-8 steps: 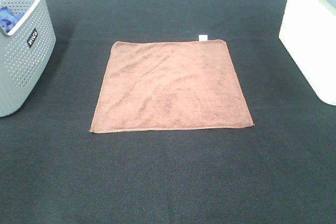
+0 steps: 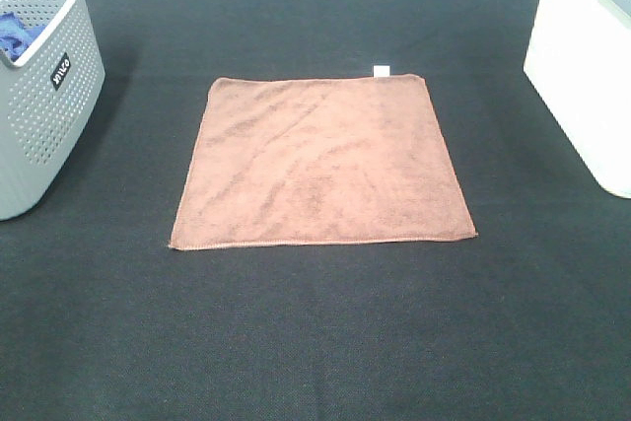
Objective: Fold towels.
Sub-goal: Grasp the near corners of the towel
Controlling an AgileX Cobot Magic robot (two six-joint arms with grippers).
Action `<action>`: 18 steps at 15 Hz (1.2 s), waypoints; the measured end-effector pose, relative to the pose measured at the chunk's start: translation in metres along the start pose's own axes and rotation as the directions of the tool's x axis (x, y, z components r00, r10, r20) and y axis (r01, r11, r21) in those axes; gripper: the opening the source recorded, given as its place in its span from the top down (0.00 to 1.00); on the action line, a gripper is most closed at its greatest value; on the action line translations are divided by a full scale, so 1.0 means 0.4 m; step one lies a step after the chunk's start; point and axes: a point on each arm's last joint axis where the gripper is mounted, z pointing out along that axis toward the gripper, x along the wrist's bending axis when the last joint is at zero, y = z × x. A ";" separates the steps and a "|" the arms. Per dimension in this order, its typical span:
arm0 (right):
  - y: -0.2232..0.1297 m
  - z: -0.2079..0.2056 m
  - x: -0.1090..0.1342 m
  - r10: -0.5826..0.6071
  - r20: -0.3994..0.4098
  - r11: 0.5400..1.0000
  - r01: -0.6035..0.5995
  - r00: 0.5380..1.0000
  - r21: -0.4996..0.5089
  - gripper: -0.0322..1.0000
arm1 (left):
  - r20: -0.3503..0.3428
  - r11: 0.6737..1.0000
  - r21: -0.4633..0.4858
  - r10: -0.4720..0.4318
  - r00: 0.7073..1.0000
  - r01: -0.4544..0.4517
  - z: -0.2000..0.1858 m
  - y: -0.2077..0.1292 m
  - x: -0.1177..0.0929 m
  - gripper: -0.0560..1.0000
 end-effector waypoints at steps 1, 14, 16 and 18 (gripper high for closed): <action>0.000 0.000 0.000 0.000 0.000 1.000 0.000 1.000 0.000 0.15 | 0.000 1.000 0.000 0.000 1.000 0.000 0.000 0.000 0.000 0.32; 0.000 0.000 0.000 0.000 0.000 1.000 0.000 1.000 0.000 0.15 | 0.000 1.000 0.000 0.000 1.000 0.000 0.000 0.000 0.000 0.32; 0.000 0.000 0.000 0.000 0.000 1.000 0.000 1.000 0.000 0.15 | 0.000 1.000 0.000 0.000 1.000 0.000 0.000 0.000 0.000 0.32; 0.000 0.000 0.000 0.000 0.000 1.000 0.000 1.000 0.000 0.15 | 0.000 1.000 0.000 0.000 1.000 0.000 0.000 0.000 0.000 0.32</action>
